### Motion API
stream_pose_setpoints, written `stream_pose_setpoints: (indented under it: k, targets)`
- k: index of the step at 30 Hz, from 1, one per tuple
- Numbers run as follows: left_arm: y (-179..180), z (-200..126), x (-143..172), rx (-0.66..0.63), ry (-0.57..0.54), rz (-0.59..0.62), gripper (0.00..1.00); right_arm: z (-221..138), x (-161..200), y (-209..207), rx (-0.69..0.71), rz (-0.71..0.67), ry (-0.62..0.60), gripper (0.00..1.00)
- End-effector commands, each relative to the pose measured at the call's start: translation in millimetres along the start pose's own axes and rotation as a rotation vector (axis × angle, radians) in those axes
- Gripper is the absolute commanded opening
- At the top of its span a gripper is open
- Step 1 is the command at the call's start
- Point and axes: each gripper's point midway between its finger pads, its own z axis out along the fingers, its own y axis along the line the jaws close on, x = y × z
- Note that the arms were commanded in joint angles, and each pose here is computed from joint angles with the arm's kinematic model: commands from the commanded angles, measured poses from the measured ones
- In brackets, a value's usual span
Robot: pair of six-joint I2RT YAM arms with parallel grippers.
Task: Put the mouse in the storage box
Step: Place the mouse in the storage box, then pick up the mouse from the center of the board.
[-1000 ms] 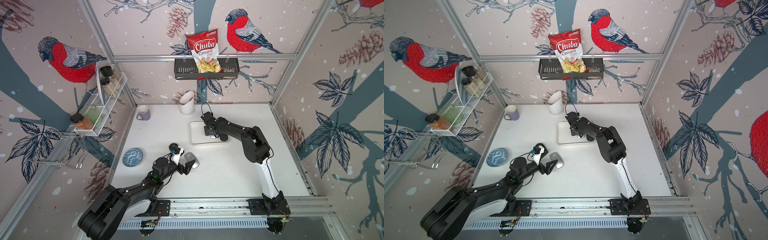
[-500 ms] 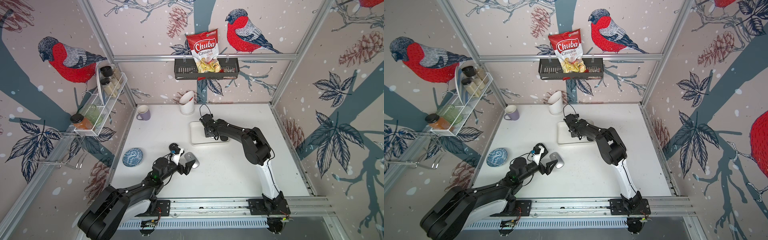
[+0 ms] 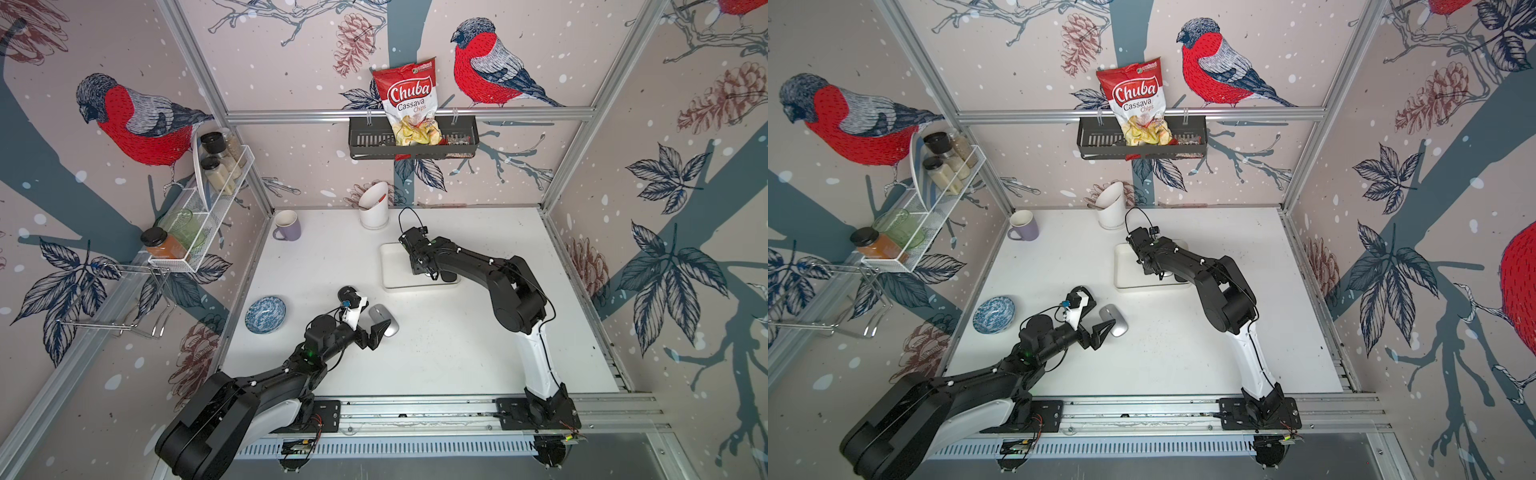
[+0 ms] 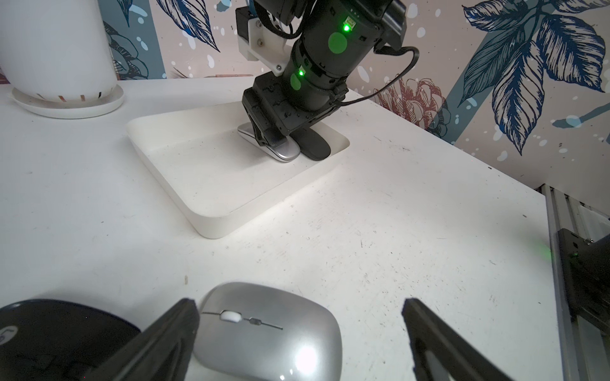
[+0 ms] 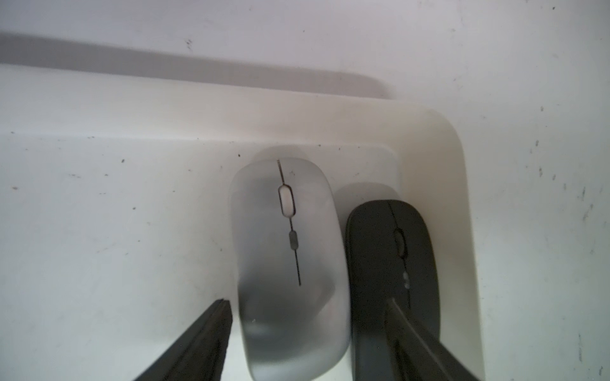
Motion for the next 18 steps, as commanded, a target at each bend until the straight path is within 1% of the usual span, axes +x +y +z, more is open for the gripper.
stream_pose_setpoints:
  k: [1,5,6,9,11,13,15,16,18]
  targets:
    - [3.1,-1.8,-5.3,-0.026,-0.027,-0.005,0.99,-15.1,-8.2,-3.1,0.001,0.01,-0.015,0.79]
    - [18.0,-7.4,-11.3,-0.121,-0.06,-0.038,0.99,-43.5,-23.3,4.3,-0.097,0.01,-0.092,0.83]
    - [25.7,-9.9,-13.6,-0.169,-0.075,-0.056,0.99,-51.0,-27.0,3.7,-0.113,0.014,-0.116,0.84]
    - [59.5,-22.1,-23.3,-0.378,-0.123,-0.118,0.99,-74.3,-35.9,-8.1,-0.155,0.056,-0.212,0.88]
    - [73.0,-31.1,-29.0,-0.469,-0.152,-0.195,0.99,-82.3,-36.1,-17.4,-0.206,0.097,-0.25,0.9]
    - [82.4,-38.2,-31.7,-0.531,-0.182,-0.342,0.99,-84.5,-33.6,-27.9,-0.234,0.131,-0.251,0.91]
    - [83.4,-36.7,-34.7,-0.553,-0.147,-0.422,0.99,-81.4,-27.5,-37.7,-0.221,0.155,-0.242,0.91]
    - [87.0,-36.4,-32.3,-0.591,-0.111,-0.477,0.99,-78.3,-23.0,-40.2,-0.212,0.154,-0.244,0.91]
    - [90.2,-31.6,-24.9,-0.648,-0.003,-0.546,0.99,-72.3,-14.4,-42.5,-0.198,0.155,-0.234,0.91]
